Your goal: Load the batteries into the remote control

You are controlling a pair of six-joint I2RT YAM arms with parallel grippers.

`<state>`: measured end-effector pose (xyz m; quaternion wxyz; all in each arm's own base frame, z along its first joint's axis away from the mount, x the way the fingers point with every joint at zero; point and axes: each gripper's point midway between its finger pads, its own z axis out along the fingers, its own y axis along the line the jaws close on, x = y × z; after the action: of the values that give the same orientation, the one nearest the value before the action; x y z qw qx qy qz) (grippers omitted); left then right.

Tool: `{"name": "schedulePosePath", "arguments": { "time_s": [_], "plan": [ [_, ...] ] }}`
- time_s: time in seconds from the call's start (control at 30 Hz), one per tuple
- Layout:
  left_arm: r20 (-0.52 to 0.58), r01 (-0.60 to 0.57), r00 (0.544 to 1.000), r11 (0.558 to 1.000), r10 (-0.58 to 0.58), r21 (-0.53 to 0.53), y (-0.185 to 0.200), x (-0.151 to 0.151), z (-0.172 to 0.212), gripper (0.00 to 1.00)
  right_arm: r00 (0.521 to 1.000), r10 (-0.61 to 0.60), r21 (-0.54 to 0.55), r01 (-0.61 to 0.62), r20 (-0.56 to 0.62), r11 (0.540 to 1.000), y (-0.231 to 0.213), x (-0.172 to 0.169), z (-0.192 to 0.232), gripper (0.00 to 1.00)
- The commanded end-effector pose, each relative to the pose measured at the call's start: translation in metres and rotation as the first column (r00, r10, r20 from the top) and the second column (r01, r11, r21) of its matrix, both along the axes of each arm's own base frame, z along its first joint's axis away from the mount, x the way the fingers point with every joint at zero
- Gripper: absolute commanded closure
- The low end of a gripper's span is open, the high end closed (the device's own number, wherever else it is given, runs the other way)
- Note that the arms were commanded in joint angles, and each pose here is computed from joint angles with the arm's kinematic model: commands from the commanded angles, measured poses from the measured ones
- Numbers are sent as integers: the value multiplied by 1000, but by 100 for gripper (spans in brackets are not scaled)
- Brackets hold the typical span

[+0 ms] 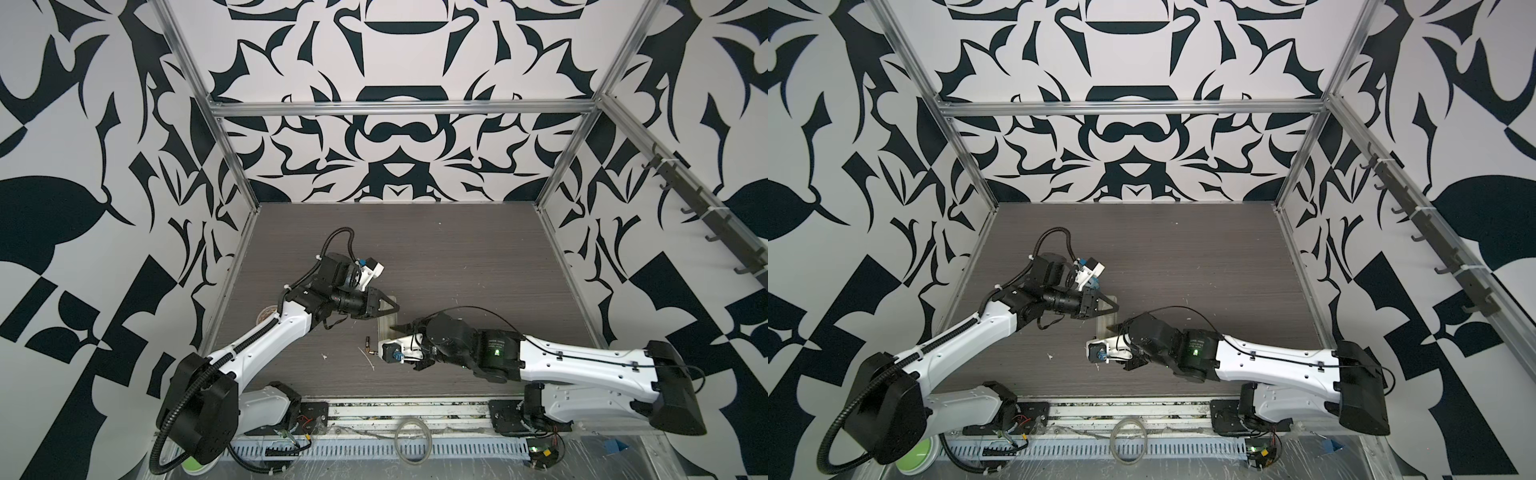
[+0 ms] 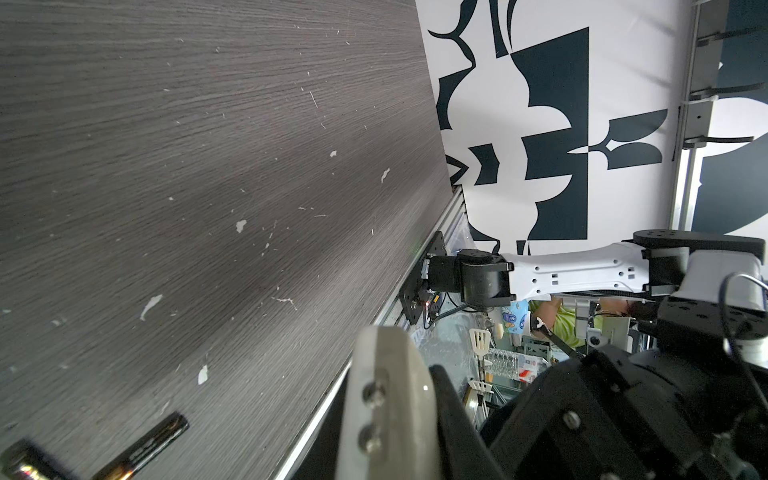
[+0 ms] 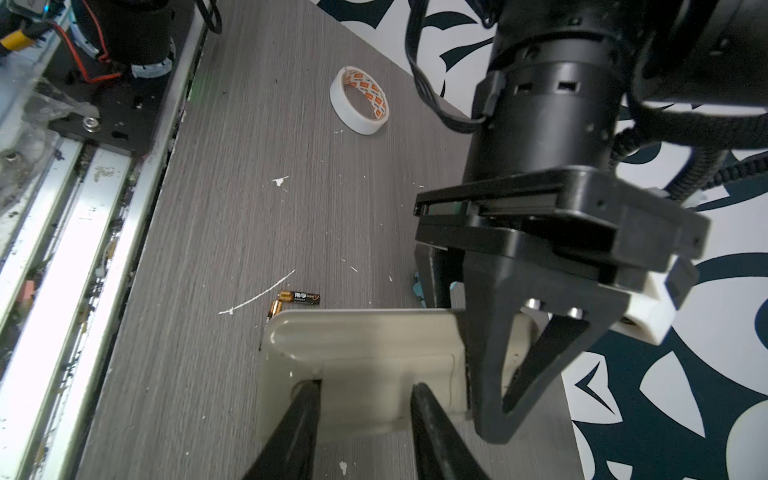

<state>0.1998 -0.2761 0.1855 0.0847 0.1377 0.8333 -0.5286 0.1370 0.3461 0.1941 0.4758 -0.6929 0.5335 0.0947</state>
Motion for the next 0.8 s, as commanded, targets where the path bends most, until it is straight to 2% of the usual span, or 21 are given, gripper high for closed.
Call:
{"name": "schedulePosePath", "arguments": {
  "time_s": [0.0,0.23,0.53,0.77],
  "plan": [
    [16,27,1000,999,-27,-28,-3,-2,12,100,1000,3,43,-3,-11,999,6,-1,15,58],
    [14,31,999,999,-31,-35,-4,-2,12,100,1000,1,42,0,-8,999,9,1,14,58],
    [9,36,999,999,-36,-39,-3,-5,12,100,994,-92,13,91,53,996,6,20,10,61],
    [4,34,999,999,-34,-38,-3,-6,10,100,984,-145,43,142,101,989,2,30,20,64]
  ]
}}
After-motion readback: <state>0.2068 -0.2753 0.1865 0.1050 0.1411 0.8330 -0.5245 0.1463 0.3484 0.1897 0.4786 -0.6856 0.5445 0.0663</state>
